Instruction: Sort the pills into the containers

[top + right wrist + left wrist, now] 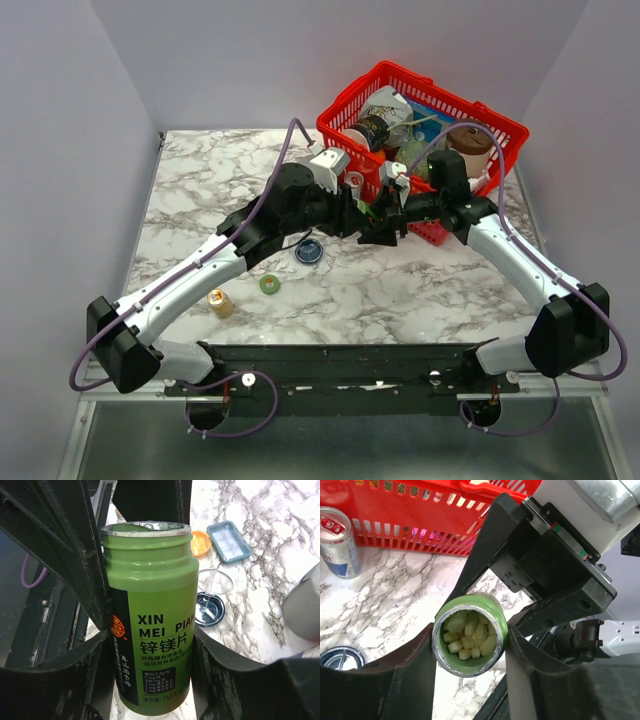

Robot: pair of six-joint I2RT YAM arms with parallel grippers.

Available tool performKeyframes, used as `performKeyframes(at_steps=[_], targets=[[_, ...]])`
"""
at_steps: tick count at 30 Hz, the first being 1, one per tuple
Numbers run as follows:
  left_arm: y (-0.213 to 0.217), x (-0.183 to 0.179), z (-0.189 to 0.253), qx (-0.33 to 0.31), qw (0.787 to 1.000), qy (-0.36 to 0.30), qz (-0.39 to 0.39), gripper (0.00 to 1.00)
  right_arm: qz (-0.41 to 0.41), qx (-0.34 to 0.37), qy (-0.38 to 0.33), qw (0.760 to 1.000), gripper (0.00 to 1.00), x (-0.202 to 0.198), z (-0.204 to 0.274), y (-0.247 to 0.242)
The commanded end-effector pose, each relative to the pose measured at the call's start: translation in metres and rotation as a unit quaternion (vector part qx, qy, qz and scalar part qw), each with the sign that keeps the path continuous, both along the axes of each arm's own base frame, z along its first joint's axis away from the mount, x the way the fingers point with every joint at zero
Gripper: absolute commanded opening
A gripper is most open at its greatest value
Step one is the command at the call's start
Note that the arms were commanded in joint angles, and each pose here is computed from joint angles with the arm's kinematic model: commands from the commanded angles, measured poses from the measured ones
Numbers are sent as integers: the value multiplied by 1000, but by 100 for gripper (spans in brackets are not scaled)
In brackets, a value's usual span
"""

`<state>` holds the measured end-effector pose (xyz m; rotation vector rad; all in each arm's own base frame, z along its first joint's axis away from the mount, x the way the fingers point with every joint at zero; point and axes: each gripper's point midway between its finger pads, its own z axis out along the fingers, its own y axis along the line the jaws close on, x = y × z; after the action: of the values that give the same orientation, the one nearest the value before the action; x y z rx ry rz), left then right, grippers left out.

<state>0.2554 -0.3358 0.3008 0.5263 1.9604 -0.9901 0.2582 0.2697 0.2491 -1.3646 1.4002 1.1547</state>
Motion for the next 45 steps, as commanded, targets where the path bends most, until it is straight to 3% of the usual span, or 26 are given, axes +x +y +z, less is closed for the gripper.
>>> performKeyframes(at_steps=[1,3,5,10,13,27,30,34,35,39,43,45], targets=[[0,-2,15,-20,1000,-1,5,26,10,8,-21,1000,14,-1,7,3],[3,-1,20,-34,999,2,19,16,9,9,-21,1000,16,-1,8,2],[6,-2,24,-51,998,1,25,11,9,12,-22,1000,27,-2,9,2],[13,-5,25,-81,996,10,42,4,5,34,-10,999,67,-6,17,5],[18,-4,24,-88,995,11,52,2,-5,44,0,999,73,-5,20,6],[26,4,27,-116,990,17,76,1,-10,82,40,996,75,-7,27,12],[27,5,28,-123,989,19,78,0,-16,79,45,996,70,-5,24,14],[27,6,26,-127,988,24,79,0,-14,80,44,996,46,-5,25,15],[27,6,26,-128,988,25,79,0,-13,80,43,996,44,-5,26,15],[27,6,25,-135,987,30,80,0,-11,79,45,996,44,-6,26,17],[25,4,27,-140,987,31,74,0,-16,77,47,996,57,-4,25,17],[24,4,27,-141,987,33,71,0,-20,75,50,996,58,-2,24,18]])
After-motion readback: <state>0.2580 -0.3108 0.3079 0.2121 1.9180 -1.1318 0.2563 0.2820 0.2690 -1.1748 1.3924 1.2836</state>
